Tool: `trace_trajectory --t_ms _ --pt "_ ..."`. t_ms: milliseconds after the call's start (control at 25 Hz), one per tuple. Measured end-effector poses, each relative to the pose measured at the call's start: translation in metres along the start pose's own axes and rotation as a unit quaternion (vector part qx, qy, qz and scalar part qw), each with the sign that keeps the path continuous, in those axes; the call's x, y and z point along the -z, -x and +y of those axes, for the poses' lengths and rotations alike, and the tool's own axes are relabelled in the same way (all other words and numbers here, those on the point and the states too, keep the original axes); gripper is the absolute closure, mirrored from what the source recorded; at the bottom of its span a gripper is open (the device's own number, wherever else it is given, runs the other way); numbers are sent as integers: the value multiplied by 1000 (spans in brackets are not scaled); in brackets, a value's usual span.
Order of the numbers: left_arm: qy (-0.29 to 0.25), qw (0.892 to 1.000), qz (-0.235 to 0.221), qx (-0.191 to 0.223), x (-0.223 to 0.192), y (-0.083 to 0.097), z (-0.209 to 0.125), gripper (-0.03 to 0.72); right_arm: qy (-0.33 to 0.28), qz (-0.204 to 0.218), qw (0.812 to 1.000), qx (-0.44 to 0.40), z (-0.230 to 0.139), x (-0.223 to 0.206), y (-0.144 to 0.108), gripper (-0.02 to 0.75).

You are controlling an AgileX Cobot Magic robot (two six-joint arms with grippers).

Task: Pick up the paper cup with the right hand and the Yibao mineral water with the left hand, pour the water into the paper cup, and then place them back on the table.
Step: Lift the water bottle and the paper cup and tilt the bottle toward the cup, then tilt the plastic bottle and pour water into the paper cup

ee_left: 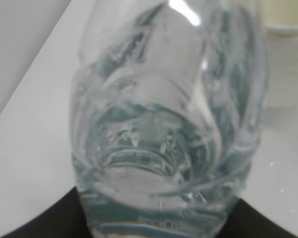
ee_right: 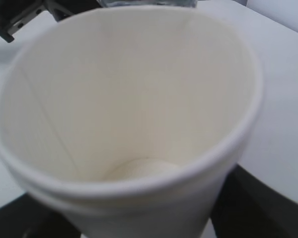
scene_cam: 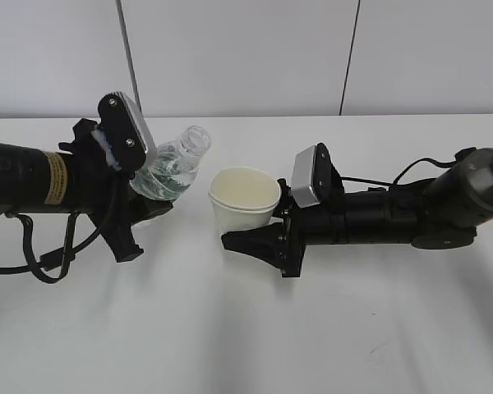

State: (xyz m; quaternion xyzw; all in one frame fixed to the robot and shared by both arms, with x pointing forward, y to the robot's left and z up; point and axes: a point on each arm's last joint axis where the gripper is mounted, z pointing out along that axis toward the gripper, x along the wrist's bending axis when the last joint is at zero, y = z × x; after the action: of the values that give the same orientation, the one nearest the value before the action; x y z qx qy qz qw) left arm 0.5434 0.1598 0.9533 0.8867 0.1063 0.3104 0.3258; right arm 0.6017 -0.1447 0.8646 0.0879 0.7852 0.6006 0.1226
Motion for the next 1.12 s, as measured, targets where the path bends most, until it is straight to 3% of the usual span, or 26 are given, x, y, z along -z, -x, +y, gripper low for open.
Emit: trace_trajectory --t_ms 840,1120 --pt "-5 995 3 -98 0 -11 9 352 -5 24 1000 -13 -4 -2 -2 217" --pt "-11 992 8 -126 0 -15 10 353 -8 56 998 -18 0 -4 -2 217"
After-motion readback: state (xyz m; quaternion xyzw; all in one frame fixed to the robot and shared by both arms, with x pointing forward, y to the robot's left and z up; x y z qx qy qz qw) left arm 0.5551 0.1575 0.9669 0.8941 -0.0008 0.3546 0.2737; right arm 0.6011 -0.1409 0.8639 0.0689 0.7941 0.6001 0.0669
